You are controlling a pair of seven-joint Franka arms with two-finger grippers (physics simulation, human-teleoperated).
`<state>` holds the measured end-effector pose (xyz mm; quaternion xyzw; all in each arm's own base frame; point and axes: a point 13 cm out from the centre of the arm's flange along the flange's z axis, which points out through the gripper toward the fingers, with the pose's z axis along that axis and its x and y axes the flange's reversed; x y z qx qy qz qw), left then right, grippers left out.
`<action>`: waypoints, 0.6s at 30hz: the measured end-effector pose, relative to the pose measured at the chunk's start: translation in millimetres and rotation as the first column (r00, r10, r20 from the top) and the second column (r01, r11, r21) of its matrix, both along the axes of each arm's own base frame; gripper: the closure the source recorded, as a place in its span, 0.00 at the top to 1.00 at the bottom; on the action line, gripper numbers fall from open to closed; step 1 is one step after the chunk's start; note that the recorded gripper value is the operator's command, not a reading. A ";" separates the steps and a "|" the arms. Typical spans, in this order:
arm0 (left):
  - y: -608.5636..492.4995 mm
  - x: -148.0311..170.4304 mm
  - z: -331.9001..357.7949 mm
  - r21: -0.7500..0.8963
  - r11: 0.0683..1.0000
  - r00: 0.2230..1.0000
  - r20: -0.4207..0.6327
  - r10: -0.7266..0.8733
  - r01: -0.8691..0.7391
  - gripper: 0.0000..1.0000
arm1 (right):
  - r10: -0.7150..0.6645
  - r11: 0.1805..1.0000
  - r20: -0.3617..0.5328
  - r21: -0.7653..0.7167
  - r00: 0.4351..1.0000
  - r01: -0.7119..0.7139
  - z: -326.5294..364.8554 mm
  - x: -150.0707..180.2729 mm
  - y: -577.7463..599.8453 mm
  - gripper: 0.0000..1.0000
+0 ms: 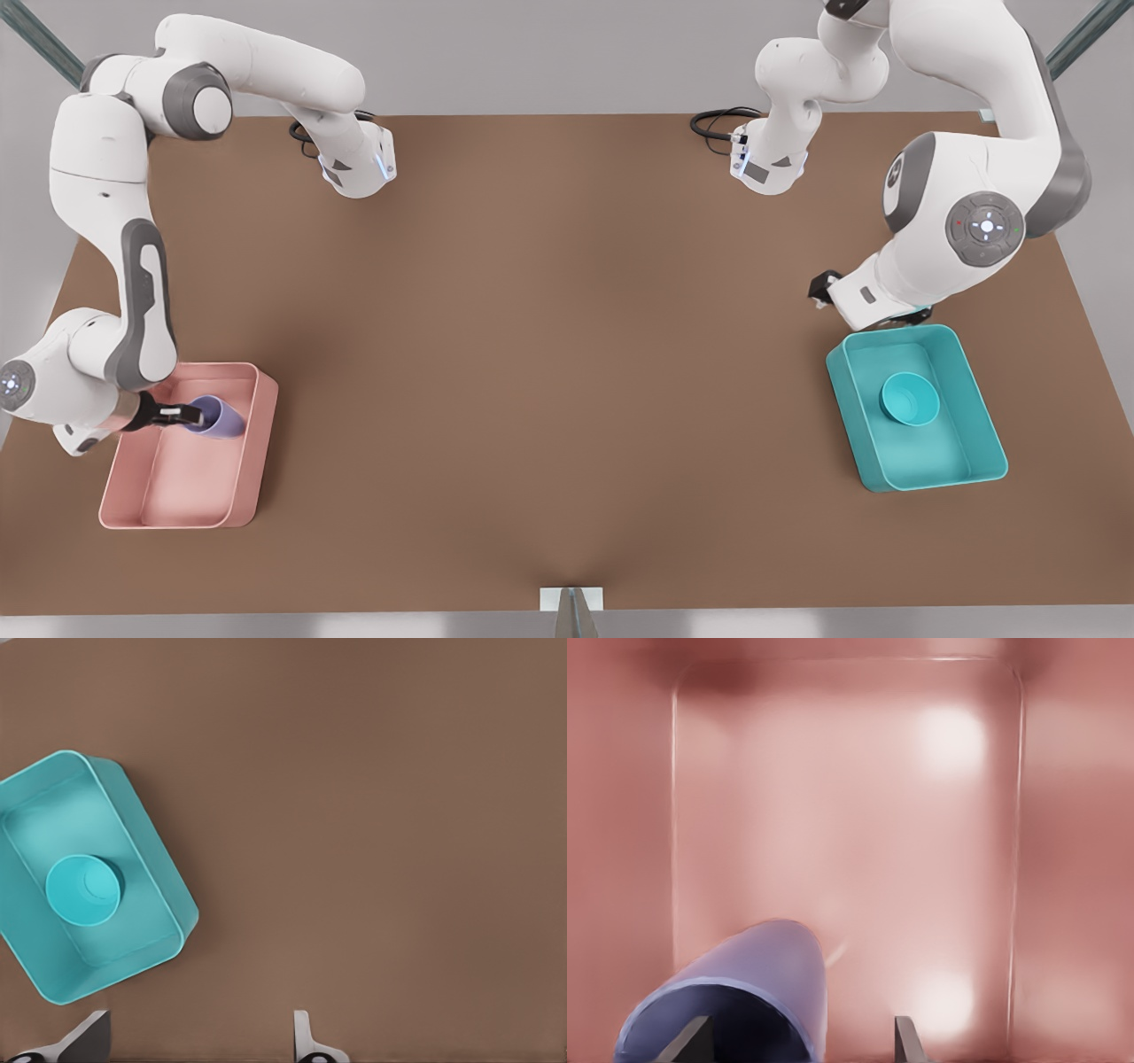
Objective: Put the bowls and cups in different boxes
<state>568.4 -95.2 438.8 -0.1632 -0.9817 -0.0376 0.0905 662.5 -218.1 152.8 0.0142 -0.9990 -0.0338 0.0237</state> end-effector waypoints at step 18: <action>2.1 -8.7 2.6 0.026 0.996 0.996 -0.015 0.085 -0.084 1.00 | 0.114 0.992 -0.044 -0.048 0.992 -0.116 300.0 -78.0 196.7 1.00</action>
